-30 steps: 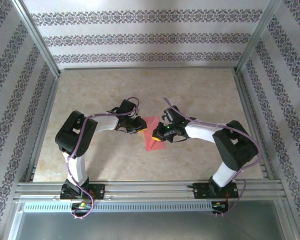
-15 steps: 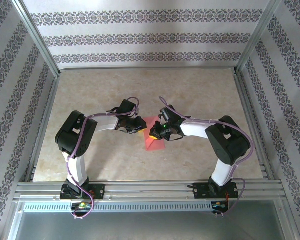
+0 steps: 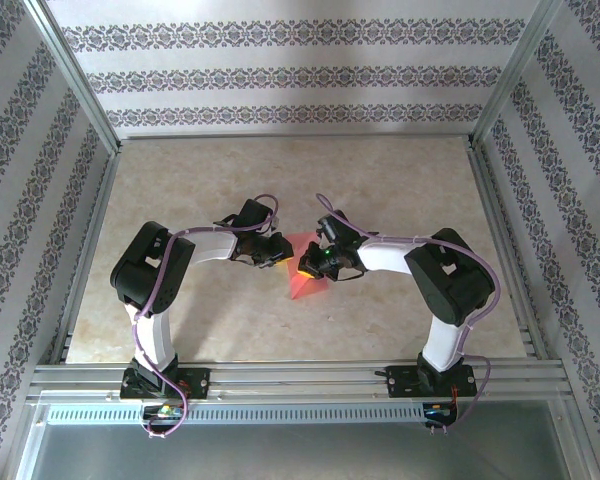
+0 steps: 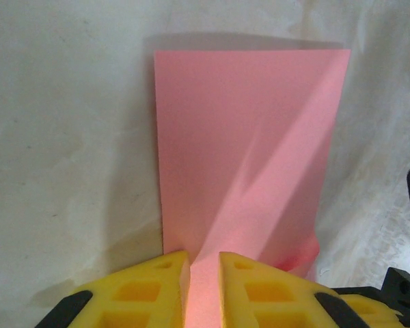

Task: Fold a paper plane with a square sheet of paper (pick it up from the middle)
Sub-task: Fold the triangle a second time at the center of the table.

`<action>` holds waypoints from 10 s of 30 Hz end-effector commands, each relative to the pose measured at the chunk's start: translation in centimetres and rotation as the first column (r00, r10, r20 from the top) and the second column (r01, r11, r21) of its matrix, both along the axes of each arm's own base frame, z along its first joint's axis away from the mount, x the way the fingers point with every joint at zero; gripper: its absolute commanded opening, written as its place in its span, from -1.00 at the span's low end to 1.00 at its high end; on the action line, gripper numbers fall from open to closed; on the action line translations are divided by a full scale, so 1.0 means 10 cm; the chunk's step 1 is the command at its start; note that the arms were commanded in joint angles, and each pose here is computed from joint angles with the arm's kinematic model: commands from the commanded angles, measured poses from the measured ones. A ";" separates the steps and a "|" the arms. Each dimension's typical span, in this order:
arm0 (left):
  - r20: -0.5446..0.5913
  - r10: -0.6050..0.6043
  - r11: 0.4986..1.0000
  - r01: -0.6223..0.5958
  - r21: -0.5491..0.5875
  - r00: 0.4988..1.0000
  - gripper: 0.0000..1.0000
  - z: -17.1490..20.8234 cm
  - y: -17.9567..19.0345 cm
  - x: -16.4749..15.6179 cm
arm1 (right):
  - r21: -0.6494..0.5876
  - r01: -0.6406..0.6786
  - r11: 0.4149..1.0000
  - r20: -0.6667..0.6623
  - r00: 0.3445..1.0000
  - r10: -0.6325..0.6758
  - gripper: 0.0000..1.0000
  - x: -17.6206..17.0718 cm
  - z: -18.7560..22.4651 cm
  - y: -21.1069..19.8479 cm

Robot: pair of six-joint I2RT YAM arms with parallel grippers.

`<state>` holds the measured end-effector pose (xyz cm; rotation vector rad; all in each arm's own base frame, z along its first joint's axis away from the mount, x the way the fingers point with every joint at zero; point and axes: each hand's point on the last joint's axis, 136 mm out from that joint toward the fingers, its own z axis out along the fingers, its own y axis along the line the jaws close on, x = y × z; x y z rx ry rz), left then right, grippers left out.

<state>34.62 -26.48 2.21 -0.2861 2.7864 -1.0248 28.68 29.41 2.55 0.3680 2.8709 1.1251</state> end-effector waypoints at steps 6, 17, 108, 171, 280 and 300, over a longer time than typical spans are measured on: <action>-0.072 -0.013 0.997 0.018 0.069 0.997 -0.60 -0.23 0.08 -0.17 | -0.002 -0.015 1.000 -0.002 1.000 0.015 -0.99 0.01 -0.02 0.09; -0.072 -0.016 0.998 0.021 0.065 0.997 -0.59 -0.22 0.07 -0.17 | -0.019 -0.038 0.999 -0.011 0.999 0.038 -0.96 -0.02 -0.04 0.07; 0.075 0.228 0.973 -0.226 -0.038 0.971 -0.57 0.47 0.53 0.03 | -0.092 -0.074 0.993 -0.076 0.995 0.067 -0.14 -0.17 -0.30 -0.03; -0.021 -0.023 0.995 0.025 0.092 1.000 -1.00 -0.01 -0.11 -0.43 | -0.093 -0.036 0.995 0.082 0.996 0.044 -0.85 0.01 0.12 -0.26; -0.225 -0.058 0.960 0.116 0.253 0.973 -0.93 -0.35 0.02 -1.23 | -0.039 -0.131 0.991 0.278 0.951 0.137 -0.80 0.05 0.42 -0.33; -0.209 -0.057 0.961 0.110 0.254 0.976 -0.95 -0.33 0.05 -1.23 | -0.076 -0.144 0.987 0.130 0.980 0.153 -0.93 -0.22 -0.14 -0.20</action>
